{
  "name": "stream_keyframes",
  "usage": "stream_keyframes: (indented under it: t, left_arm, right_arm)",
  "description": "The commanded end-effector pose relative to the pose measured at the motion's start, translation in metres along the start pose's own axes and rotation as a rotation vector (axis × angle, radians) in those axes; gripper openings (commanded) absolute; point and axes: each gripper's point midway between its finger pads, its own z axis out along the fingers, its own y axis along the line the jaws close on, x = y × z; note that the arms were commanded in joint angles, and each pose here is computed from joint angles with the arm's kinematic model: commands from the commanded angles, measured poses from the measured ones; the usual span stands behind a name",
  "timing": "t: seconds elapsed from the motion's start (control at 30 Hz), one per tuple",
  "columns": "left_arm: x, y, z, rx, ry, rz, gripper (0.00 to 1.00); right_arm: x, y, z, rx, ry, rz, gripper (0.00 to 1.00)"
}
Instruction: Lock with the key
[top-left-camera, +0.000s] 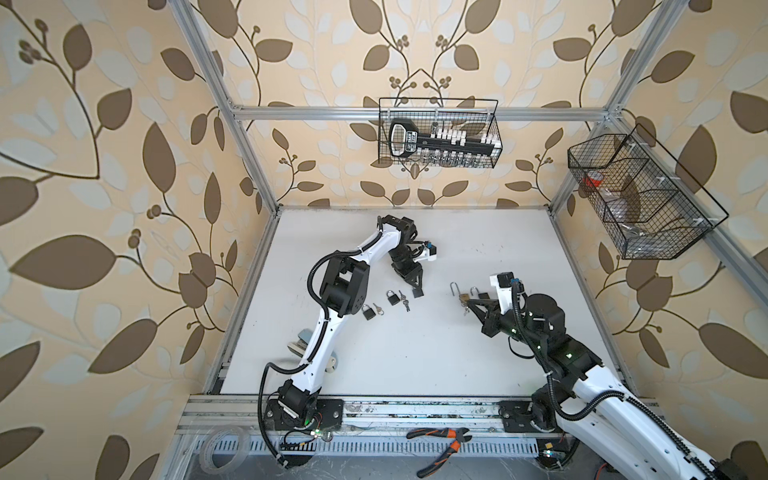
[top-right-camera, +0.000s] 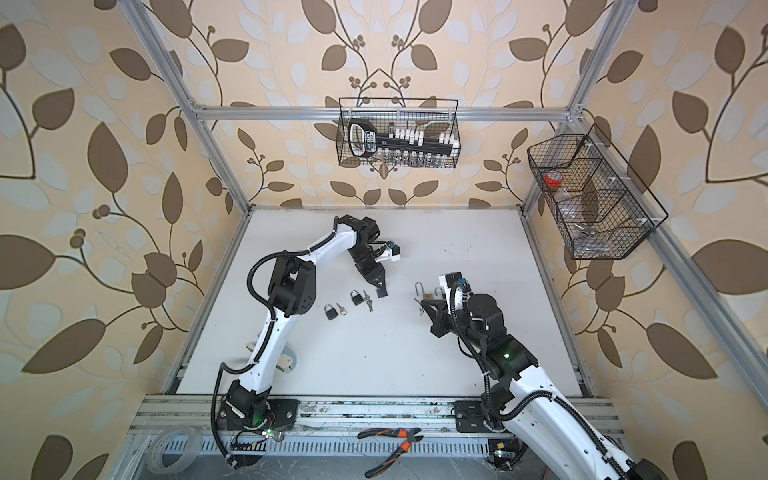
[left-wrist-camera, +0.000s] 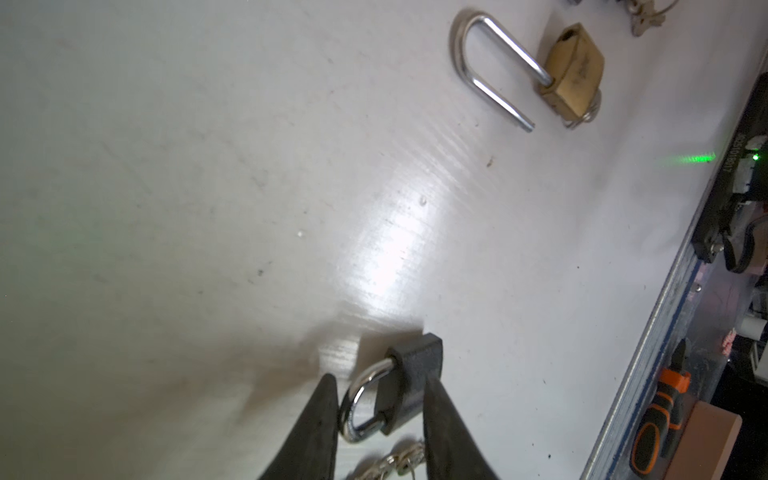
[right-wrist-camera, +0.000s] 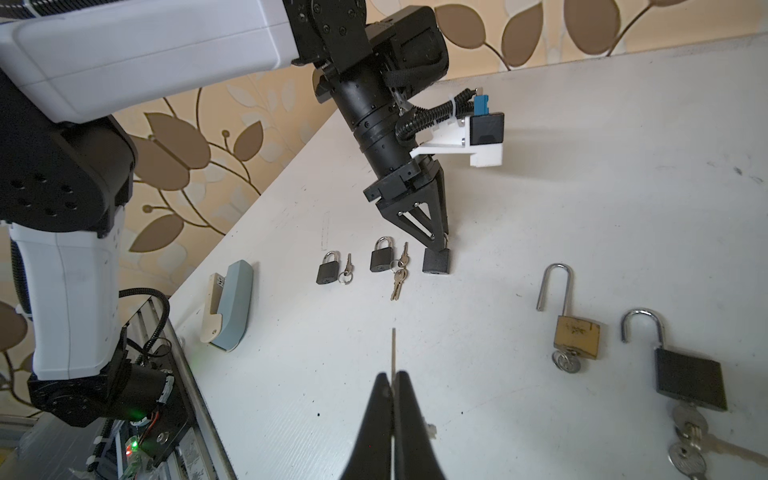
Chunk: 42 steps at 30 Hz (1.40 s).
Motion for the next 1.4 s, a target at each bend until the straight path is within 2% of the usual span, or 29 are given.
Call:
stream_keyframes:
  t: [0.0, 0.17, 0.4, 0.5, 0.6, 0.7, 0.77, 0.83, 0.97, 1.13, 1.37]
  left_arm:
    - [-0.014, 0.002, -0.021, -0.044, -0.054, 0.006, 0.39]
    - [-0.034, -0.013, -0.053, -0.074, -0.154, 0.027, 0.45]
    - [-0.06, -0.064, -0.142, -0.151, -0.438, 0.043, 0.51]
    - [-0.058, -0.104, -0.166, -0.04, -0.557, 0.026, 0.56]
    - [-0.049, -0.123, -0.177, 0.005, -0.643, -0.015, 0.61]
    - [-0.034, -0.131, -0.187, -0.011, -0.759, -0.072, 0.67]
    - [-0.014, -0.131, -0.191, -0.051, -0.837, -0.146, 0.91]
    - [0.008, -0.13, -0.187, -0.091, -0.837, -0.205, 0.99]
    - [0.041, -0.132, -0.176, -0.104, -0.817, -0.291, 0.99]
    - [0.086, -0.117, -0.173, -0.251, -0.83, -0.418, 0.99]
    - [0.116, -0.11, -0.184, -0.362, -0.893, -0.506, 0.99]
  right_arm:
    - [-0.003, -0.004, -0.003, 0.031, -0.017, -0.01, 0.0]
    - [-0.006, -0.019, 0.0, 0.104, -0.046, 0.028, 0.0]
    - [-0.004, -0.023, 0.027, 0.113, -0.035, 0.065, 0.0]
    - [0.003, -0.019, 0.043, 0.114, -0.009, 0.071, 0.0]
    - [0.012, -0.013, 0.059, 0.109, 0.003, 0.077, 0.0]
    - [0.017, -0.011, 0.07, 0.108, 0.013, 0.082, 0.0]
    - [0.021, -0.011, 0.077, 0.111, 0.022, 0.09, 0.0]
    - [0.029, -0.019, 0.1, 0.13, 0.026, 0.119, 0.0]
    - [0.041, -0.024, 0.124, 0.139, 0.065, 0.137, 0.0]
    - [0.052, -0.036, 0.148, 0.177, 0.091, 0.139, 0.0]
    - [0.057, -0.047, 0.171, 0.216, 0.102, 0.13, 0.0]
